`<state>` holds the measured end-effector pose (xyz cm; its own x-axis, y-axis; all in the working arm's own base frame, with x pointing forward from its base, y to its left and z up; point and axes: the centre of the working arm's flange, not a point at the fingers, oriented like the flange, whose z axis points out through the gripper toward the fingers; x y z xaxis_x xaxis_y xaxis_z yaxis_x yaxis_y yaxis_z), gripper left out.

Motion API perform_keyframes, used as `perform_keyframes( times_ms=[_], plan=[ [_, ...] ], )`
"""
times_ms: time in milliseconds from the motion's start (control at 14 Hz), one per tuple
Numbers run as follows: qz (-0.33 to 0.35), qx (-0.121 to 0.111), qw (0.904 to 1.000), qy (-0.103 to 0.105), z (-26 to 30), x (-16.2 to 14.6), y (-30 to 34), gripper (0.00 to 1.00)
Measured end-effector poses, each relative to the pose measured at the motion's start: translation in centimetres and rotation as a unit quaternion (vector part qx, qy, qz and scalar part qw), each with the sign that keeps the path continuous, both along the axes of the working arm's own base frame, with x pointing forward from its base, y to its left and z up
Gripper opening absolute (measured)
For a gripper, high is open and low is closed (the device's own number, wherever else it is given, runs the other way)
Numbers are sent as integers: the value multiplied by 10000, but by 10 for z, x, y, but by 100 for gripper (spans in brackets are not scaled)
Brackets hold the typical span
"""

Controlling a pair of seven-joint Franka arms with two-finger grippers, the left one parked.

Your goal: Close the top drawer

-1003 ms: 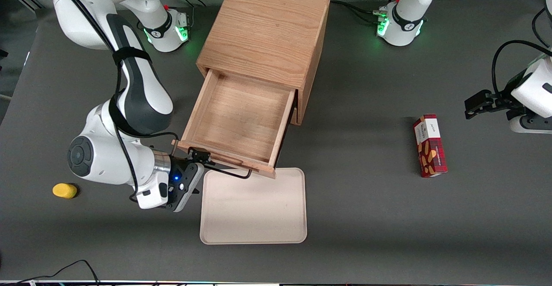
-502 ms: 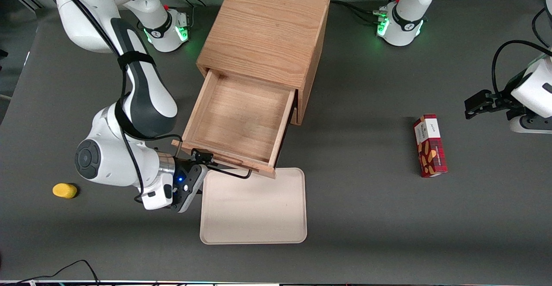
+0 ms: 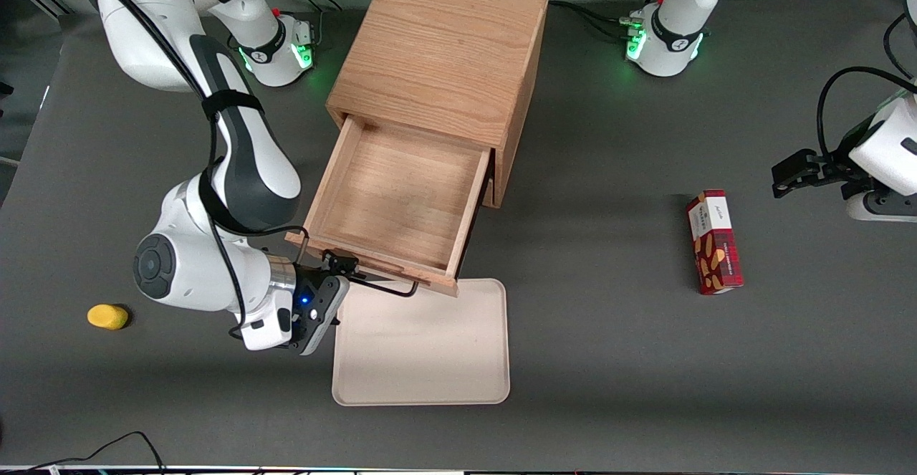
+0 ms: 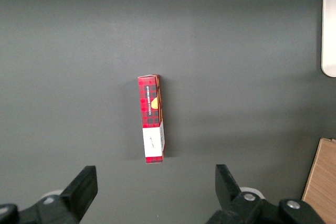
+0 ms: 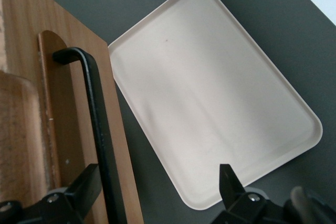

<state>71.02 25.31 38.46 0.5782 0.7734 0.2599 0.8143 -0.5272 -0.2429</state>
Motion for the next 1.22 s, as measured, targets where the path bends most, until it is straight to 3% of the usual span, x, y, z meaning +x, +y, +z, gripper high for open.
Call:
perform_keyframes(
  times_ms=[430, 788, 1218],
  plan=[
    [7, 48, 10000, -48, -3, 0, 8, 100],
    [-106, 356, 9993, 32, -2, 0, 12, 100],
    [-127, 390, 9991, 60, -4, 0, 12, 100]
  ],
)
